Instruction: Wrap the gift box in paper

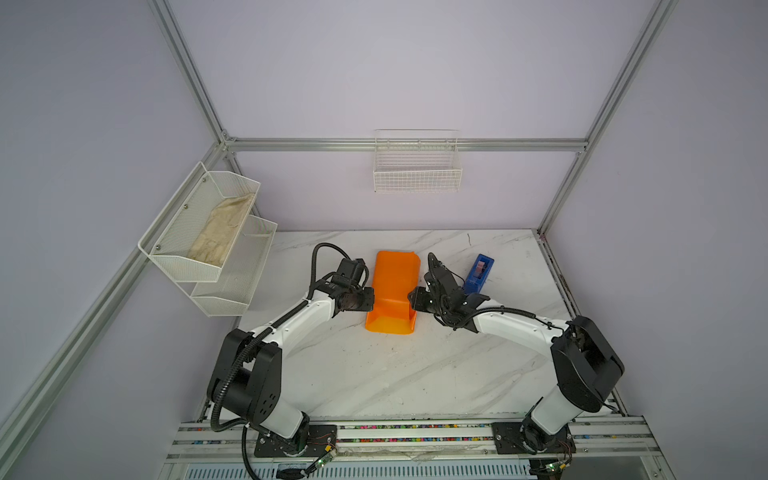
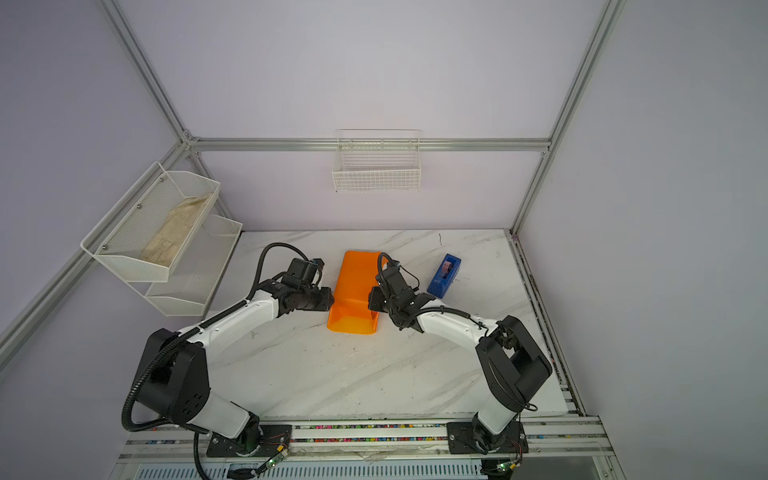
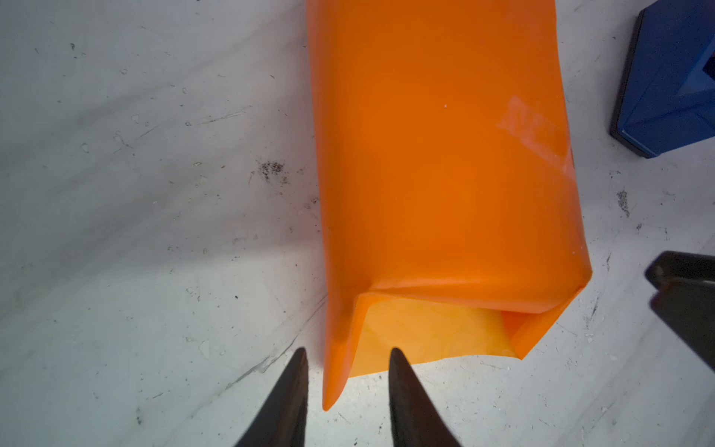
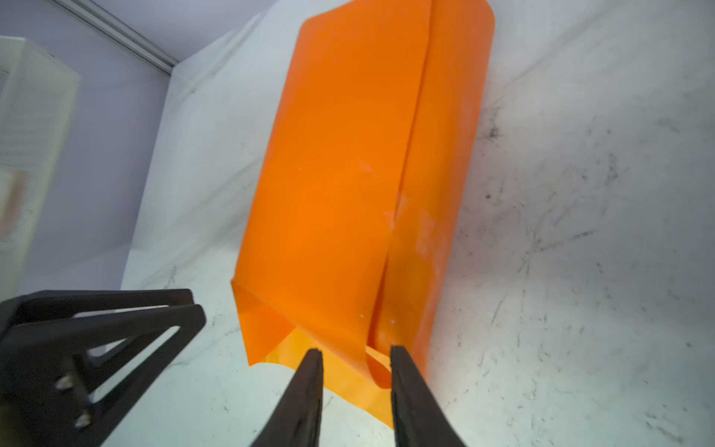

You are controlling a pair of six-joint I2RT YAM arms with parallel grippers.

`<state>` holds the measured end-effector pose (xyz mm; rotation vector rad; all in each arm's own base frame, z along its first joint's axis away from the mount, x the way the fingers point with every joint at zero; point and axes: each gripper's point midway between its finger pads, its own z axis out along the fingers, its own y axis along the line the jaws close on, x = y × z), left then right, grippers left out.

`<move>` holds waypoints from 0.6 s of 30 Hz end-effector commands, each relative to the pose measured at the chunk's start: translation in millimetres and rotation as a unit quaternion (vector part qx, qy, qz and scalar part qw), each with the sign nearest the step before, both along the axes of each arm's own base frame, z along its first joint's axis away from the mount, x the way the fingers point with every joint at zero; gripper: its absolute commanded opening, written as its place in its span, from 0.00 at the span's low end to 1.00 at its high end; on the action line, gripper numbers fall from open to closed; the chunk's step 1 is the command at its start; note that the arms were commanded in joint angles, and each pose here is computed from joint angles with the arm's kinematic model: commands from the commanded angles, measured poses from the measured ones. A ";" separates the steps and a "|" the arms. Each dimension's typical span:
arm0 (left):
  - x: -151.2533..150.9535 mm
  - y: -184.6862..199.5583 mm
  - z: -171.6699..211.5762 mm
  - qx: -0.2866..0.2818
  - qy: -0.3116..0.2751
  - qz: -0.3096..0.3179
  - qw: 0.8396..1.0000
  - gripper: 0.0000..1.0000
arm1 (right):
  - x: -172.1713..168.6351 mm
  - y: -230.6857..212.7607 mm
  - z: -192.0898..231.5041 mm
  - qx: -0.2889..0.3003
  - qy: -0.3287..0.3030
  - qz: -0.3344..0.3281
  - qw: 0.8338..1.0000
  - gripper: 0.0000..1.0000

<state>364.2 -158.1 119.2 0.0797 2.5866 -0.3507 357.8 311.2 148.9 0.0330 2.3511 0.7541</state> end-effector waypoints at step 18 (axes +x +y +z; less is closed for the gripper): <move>11.7 -1.4 -42.7 -0.021 0.065 0.002 0.998 0.33 | 15.3 24.0 -62.5 -0.094 0.055 0.098 0.989 0.14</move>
